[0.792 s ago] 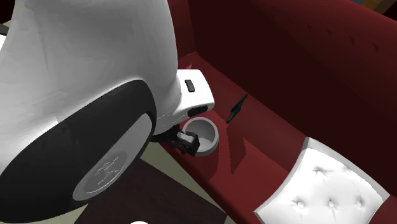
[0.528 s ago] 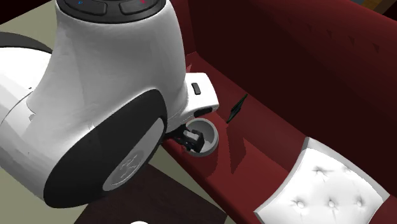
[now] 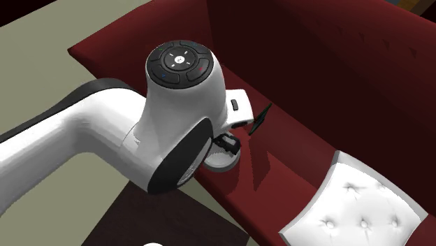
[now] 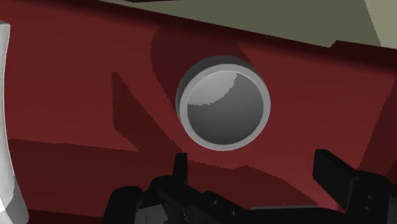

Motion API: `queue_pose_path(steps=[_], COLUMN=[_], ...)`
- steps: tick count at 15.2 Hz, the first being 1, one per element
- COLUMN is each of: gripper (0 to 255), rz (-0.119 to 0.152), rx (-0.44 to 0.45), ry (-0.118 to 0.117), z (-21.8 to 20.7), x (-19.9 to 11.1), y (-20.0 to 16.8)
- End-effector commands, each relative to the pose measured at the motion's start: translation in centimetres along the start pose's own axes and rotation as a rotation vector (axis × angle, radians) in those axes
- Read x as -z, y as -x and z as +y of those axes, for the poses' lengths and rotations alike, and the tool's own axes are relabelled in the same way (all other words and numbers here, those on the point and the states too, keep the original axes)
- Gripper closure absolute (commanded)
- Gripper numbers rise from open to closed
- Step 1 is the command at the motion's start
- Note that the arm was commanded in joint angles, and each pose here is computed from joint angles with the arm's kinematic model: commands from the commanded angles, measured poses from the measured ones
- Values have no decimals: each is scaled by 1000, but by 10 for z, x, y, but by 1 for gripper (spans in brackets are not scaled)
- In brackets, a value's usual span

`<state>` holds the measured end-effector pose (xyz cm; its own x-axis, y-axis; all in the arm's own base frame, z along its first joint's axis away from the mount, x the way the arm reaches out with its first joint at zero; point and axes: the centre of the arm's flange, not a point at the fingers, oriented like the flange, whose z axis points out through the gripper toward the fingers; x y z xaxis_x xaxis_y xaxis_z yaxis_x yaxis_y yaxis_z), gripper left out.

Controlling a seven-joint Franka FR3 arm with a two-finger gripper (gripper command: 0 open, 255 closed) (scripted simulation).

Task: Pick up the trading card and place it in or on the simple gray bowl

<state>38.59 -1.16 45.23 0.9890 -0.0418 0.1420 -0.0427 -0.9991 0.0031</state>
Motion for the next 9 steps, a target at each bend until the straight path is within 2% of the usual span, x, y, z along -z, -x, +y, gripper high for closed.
queue_pose_path(steps=[1,9], gripper=[0,0], rz=[43,193], rx=[-24,-116], ry=[6,31], z=[6,24], x=[-18,-90], y=[-12,-65])
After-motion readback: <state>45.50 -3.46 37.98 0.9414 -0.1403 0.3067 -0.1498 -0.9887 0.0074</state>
